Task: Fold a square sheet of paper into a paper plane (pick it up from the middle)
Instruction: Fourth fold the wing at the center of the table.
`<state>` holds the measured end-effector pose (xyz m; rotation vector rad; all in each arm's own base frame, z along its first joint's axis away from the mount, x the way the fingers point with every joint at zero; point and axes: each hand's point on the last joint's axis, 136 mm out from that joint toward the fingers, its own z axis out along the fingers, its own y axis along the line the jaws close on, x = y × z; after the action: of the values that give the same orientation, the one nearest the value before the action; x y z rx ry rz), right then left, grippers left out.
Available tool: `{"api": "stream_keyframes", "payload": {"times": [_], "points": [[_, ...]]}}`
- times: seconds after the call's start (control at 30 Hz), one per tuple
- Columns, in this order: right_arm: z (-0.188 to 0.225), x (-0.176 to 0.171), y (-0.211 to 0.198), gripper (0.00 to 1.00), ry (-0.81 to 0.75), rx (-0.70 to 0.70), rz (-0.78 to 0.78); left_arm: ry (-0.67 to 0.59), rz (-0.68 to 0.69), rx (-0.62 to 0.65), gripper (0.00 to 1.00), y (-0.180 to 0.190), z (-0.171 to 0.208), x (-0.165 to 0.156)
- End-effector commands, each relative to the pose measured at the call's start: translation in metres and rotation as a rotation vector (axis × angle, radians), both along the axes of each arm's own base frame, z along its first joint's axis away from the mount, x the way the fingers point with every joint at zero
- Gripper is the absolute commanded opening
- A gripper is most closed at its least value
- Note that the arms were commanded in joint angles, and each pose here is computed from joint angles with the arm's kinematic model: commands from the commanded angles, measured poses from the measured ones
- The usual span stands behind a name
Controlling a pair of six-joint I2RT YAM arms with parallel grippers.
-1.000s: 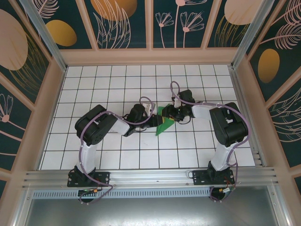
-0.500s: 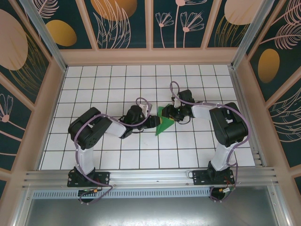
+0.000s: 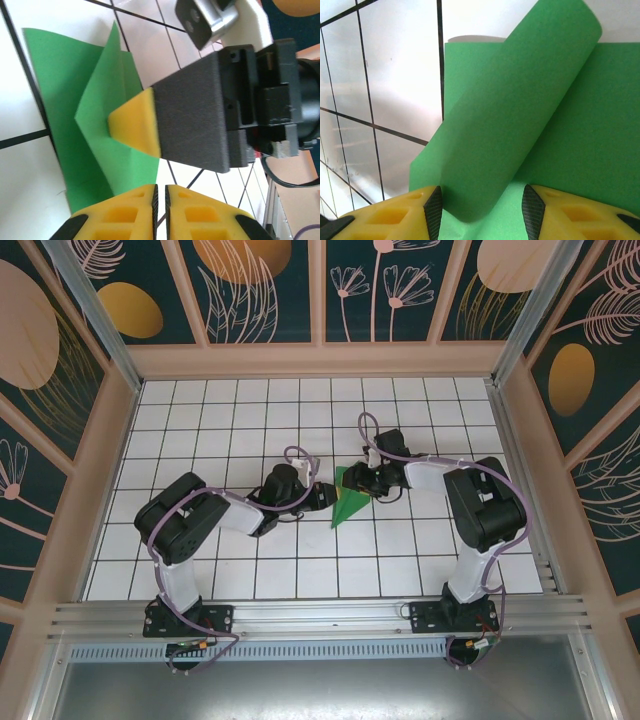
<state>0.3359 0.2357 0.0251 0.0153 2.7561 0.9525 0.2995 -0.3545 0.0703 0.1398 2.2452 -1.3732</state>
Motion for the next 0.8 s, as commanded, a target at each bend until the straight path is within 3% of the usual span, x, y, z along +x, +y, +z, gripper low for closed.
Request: {"api": "stream_keyframes", "payload": {"times": [0.0, 0.37, 0.77], "points": [[-0.055, -0.02, -0.032, 0.51, 0.125, -0.199, -0.065, -0.014, -0.044, -0.046, 0.15, -0.011, 0.008, -0.005], [-0.061, -0.023, -0.036, 0.51, 0.145, -0.239, -0.081, 0.05, -0.033, 0.054, 0.11, -0.01, -0.024, -0.005], [-0.061, -0.025, -0.039, 0.51, 0.139, -0.259, -0.075, 0.061, -0.005, 0.099, 0.1, -0.006, -0.035, 0.0]]}}
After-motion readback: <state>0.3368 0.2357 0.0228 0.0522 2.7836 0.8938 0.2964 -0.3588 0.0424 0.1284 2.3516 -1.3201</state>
